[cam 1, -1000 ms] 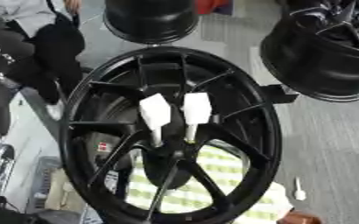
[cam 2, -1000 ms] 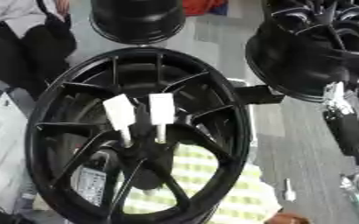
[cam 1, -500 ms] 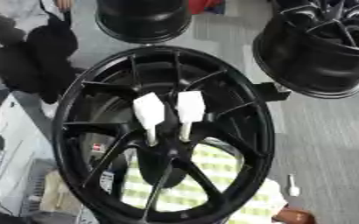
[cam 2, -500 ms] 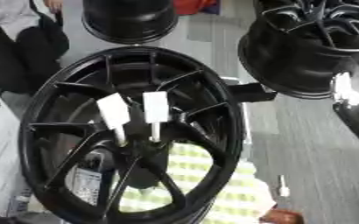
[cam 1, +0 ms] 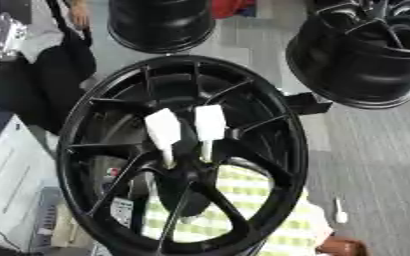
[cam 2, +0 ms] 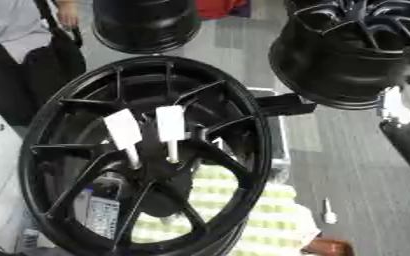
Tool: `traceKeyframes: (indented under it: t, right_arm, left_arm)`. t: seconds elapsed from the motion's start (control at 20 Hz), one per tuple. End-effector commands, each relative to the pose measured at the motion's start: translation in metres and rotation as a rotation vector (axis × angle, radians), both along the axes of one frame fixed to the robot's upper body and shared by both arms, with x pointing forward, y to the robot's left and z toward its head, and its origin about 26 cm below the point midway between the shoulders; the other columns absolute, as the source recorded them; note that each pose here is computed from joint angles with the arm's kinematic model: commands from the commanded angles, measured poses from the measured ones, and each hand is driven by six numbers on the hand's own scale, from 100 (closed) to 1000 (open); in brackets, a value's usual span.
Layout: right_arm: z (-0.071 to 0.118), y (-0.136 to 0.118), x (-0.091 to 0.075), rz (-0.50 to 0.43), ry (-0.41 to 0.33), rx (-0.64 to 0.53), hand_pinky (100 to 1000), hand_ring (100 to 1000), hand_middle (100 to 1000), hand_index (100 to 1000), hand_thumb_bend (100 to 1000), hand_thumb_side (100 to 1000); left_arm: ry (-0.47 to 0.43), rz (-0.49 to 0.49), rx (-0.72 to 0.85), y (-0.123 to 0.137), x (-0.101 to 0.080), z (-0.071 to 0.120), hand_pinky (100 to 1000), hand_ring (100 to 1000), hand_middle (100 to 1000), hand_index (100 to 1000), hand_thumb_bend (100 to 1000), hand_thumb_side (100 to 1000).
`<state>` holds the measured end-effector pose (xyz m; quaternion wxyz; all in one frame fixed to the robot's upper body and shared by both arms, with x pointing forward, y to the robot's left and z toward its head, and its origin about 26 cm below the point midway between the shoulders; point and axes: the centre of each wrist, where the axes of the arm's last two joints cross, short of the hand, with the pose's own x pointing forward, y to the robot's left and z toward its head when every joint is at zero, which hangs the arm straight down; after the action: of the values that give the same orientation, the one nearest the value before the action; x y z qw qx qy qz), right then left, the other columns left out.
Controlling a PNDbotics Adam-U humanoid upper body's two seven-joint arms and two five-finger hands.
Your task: Pull the pin out of the wheel hub.
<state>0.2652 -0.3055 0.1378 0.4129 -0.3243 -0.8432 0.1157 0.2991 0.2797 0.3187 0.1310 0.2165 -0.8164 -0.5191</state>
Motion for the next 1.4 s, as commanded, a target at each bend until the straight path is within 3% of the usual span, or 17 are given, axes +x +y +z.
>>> traceKeyframes:
  t: [0.05,0.3,0.55,0.8,0.85,1.05,1.4]
  right_arm:
    - [0.005,0.002,-0.002,0.006,-0.017,0.004,746,847,794,813,100,642]
    - [0.001,0.006,-0.002,0.014,-0.002,0.015,743,847,794,813,100,646]
    - [0.001,0.008,-0.002,0.021,-0.001,0.022,741,847,794,813,100,646]
    - [0.000,0.008,-0.002,0.020,0.000,0.025,741,847,794,813,100,646]
    - [0.001,0.009,-0.002,0.024,-0.002,0.025,739,847,795,814,100,647]
    - [0.003,0.012,0.000,0.046,-0.004,0.032,738,847,795,814,100,647]
    - [0.002,0.014,0.001,0.053,0.001,0.049,737,847,795,814,100,648]
  left_arm:
    - [0.045,-0.014,0.247,-0.009,-0.007,0.023,751,701,667,796,100,510]
    - [0.103,-0.068,0.478,-0.035,-0.011,0.043,756,712,671,794,100,507]
    - [0.138,-0.090,0.666,-0.059,-0.013,0.049,762,728,696,798,143,547]
    - [0.156,-0.093,0.718,-0.067,-0.014,0.052,762,728,696,798,143,547]
    - [0.156,-0.096,0.726,-0.067,-0.014,0.052,786,762,745,828,235,541]
    - [0.173,-0.128,0.820,-0.082,-0.011,0.042,803,780,756,826,364,459]
    - [0.238,-0.158,0.923,-0.109,0.017,0.021,803,782,765,838,380,360]
